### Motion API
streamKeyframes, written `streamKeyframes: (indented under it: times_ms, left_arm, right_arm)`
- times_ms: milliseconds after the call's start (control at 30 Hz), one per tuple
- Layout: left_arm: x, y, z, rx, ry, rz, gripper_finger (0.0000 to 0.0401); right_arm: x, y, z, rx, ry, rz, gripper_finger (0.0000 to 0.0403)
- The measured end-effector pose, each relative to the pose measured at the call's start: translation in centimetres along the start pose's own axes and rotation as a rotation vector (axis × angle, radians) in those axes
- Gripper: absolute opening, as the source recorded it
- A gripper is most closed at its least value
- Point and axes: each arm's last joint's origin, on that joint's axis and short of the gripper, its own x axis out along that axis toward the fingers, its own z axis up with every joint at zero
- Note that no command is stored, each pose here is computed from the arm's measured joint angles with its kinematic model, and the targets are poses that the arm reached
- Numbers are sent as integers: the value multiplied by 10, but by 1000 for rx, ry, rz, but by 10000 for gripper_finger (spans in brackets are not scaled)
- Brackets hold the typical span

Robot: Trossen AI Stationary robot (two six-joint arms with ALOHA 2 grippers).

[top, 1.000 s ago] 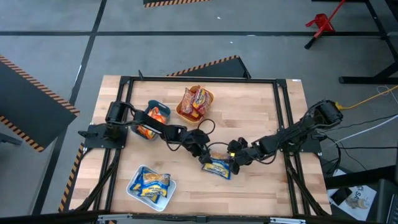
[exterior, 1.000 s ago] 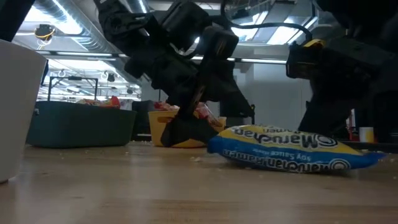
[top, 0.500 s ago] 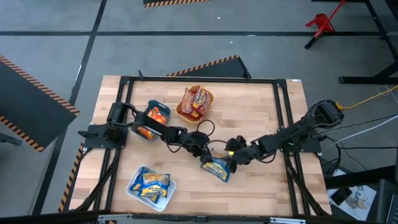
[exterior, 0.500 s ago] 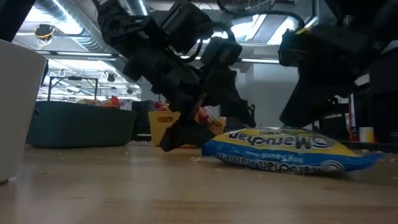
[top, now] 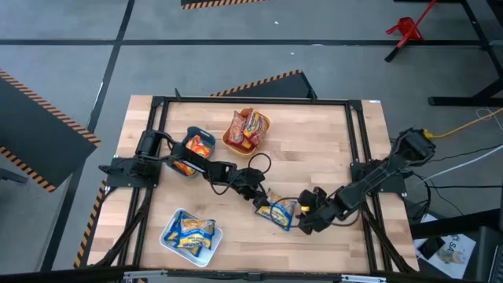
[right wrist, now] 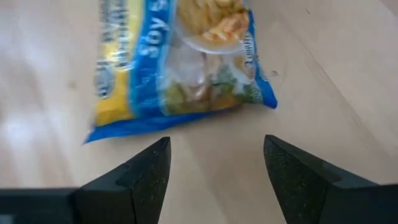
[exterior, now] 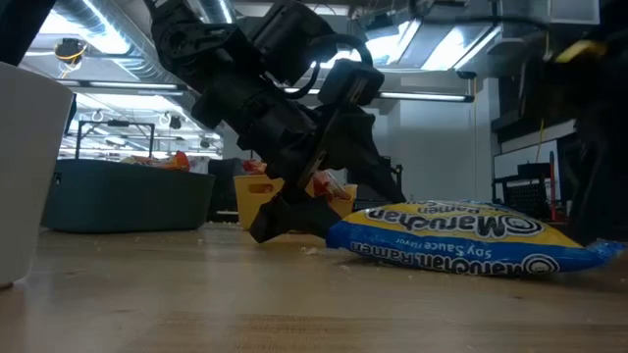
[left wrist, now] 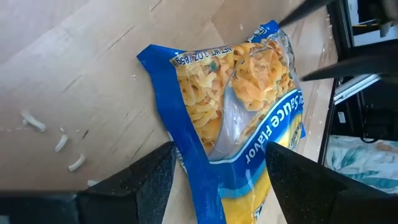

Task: Sort Maruchan noodles
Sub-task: Put the blue noodle pack into the white bin

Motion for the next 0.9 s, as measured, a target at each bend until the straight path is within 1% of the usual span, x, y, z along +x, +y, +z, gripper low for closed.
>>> streamKeyframes:
  times_ms: [100,233,433,567,700,900]
  left_arm:
    - [0,-1,-1,1,0,-1,245]
    - [0,-1,-2,-22,3,-6,244]
    - [1,-2,-1,-46,-1,-20,246]
    - [0,-2,-1,-47,-3,-24,241]
    - [1,-3,-3,-64,0,-29,220]
    - [2,-7,-7,-65,40,-54,160]
  right_arm:
    - [15,-2,-1,-9,1,-29,241]
    - [27,0,9,-23,-30,4,241]
    - [33,-6,25,-46,-45,18,241]
    - [34,-7,28,-66,-54,22,241]
    - [35,-7,29,-71,-65,14,241]
    - [34,-7,28,-73,-57,21,241]
